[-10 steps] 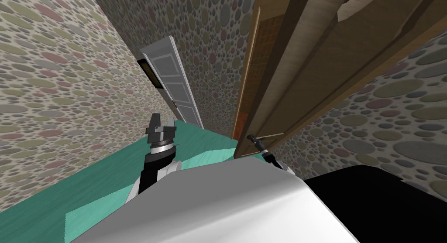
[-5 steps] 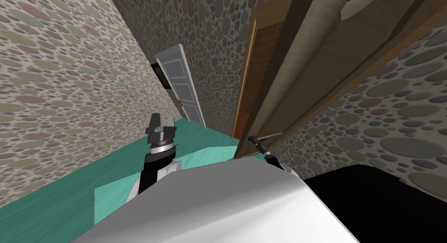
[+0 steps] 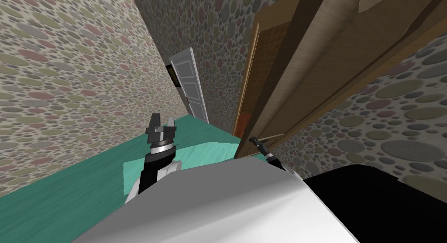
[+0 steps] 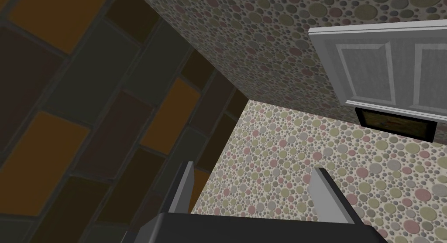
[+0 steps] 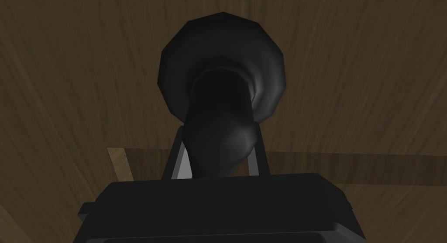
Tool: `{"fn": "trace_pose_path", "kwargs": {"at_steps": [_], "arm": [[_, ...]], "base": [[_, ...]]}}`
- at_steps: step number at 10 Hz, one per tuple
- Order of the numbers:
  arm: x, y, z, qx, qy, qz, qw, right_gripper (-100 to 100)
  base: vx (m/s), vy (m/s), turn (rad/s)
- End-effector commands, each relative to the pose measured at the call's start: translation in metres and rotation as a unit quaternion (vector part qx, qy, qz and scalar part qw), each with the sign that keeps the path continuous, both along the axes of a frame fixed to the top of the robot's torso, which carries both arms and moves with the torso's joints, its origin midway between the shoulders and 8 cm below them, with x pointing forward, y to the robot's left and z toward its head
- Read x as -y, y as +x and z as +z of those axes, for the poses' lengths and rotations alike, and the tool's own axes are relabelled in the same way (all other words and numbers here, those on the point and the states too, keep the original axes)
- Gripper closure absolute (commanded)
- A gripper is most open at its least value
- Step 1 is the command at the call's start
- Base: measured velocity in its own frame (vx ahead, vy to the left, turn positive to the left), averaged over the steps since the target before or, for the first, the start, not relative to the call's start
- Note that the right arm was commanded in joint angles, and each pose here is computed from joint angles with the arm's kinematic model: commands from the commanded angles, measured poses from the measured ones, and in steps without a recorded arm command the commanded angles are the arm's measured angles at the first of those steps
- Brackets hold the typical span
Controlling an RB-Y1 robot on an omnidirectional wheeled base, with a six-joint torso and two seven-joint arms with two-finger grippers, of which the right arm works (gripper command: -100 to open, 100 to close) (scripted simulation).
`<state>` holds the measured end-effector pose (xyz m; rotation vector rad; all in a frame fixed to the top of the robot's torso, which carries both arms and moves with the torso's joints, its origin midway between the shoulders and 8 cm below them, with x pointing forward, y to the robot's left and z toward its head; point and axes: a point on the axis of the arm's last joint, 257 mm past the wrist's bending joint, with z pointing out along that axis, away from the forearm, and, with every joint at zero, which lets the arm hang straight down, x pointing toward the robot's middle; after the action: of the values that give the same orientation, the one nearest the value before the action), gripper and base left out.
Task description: Pull the door open
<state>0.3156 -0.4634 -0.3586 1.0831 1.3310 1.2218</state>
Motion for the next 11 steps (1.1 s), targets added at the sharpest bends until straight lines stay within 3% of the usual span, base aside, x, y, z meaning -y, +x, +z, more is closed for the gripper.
{"fn": "trace_pose_path", "kwargs": {"at_steps": [1,5,6,11], "arm": [[0.006,-0.007,0.002,0.001,-0.003,0.001,1.0,100],[0.01,-0.019,0.004,0.002,-0.004,0.005,1.0,100],[0.005,-0.017,0.001,0.0,-0.001,0.007,1.0,100],[-0.005,-0.042,-0.003,0.006,0.001,0.024,0.9997,100]], "base": [[-0.226,-0.08,0.176],[-0.187,-0.062,0.14],[-0.072,-0.025,0.033],[0.009,0.003,0.035]]}}
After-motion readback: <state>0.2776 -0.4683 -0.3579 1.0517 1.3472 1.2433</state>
